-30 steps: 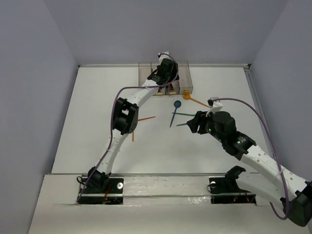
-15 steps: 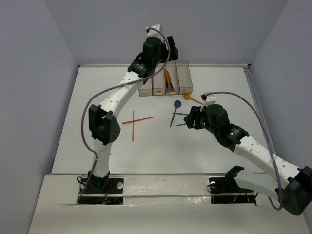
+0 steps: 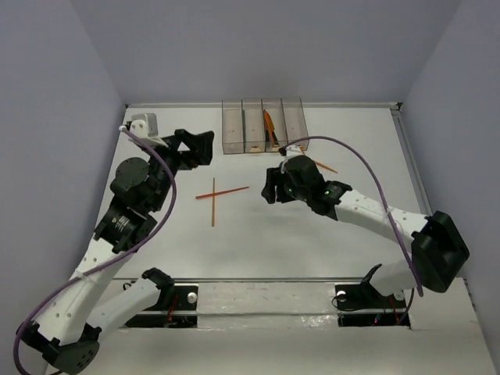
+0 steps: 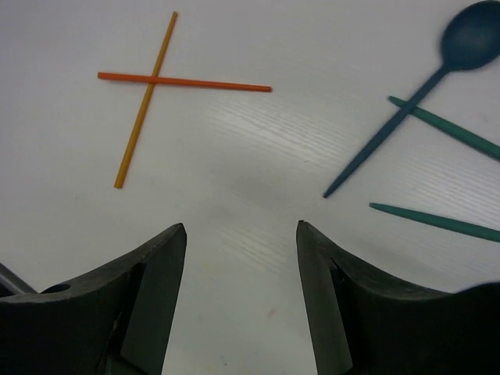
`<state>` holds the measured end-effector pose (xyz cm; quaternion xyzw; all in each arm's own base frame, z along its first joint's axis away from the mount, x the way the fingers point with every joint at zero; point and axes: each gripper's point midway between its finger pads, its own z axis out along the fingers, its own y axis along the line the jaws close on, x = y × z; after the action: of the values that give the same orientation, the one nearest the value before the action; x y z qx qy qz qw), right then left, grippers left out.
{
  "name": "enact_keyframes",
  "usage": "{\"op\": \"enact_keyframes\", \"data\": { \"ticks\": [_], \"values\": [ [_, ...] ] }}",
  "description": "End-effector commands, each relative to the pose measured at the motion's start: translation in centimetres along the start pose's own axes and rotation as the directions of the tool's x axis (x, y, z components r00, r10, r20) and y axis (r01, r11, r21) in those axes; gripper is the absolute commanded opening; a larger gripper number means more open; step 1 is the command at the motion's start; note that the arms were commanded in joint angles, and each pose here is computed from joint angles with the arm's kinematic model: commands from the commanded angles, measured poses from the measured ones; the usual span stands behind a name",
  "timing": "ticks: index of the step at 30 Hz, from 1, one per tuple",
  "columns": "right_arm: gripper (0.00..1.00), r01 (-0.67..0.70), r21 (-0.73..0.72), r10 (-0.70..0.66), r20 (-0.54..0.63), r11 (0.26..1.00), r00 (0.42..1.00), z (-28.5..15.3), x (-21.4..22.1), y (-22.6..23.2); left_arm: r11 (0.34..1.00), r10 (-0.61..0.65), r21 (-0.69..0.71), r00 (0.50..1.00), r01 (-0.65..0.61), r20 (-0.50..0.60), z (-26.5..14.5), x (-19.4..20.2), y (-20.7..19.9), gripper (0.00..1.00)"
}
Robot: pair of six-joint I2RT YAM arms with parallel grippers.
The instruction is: Sort the eating utensils into containers
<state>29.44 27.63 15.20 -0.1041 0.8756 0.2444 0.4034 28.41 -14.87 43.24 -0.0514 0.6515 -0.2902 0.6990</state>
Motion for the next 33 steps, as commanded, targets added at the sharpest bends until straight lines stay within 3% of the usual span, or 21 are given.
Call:
{"op": "enact_keyframes", "data": {
  "ticks": [1, 6, 10, 15, 21, 33],
  "values": [
    [0.67, 0.007, -0.056, -0.006, 0.024, 0.998, 1.0, 2.8, -1.4, 5.5, 0.98, 0.091, -0.158, 0.983, -0.117, -0.158, -3.8, 6.2, 5.9, 0.99],
    [0.72, 0.007, -0.005, -0.007, -0.012, 1.0, 1.0, 7.6, 0.0, 8.6, 0.959, 0.139, -0.232, 0.983, -0.164, -0.122, -7.9, 6.7, 9.2, 0.99],
    [0.74, -0.047, 0.037, 0.048, -0.014, 0.998, 0.999, 11.7, 0.7, 9.9, 0.97, 0.138, -0.198, 0.99, -0.141, -0.028, -9.4, 5.3, 9.0, 0.99],
    [0.74, -0.112, 0.089, 0.113, -0.002, 0.99, 0.994, 14.6, 1.3, 9.6, 0.982, 0.148, -0.111, 0.988, -0.153, -0.053, -8.9, 6.1, 7.6, 0.99],
    [0.74, -0.166, 0.131, 0.163, 0.033, 0.977, 0.986, 16.7, 1.3, 9.3, 0.988, 0.143, -0.042, 0.987, -0.146, -0.068, -8.9, 6.5, 6.4, 0.99],
    [0.75, -0.177, 0.192, 0.176, 0.027, 0.965, 0.984, 19.4, 2.1, 8.8, 0.988, 0.146, -0.031, 0.986, -0.149, -0.079, -8.9, 6.9, 6.3, 0.99]
  ]
}}
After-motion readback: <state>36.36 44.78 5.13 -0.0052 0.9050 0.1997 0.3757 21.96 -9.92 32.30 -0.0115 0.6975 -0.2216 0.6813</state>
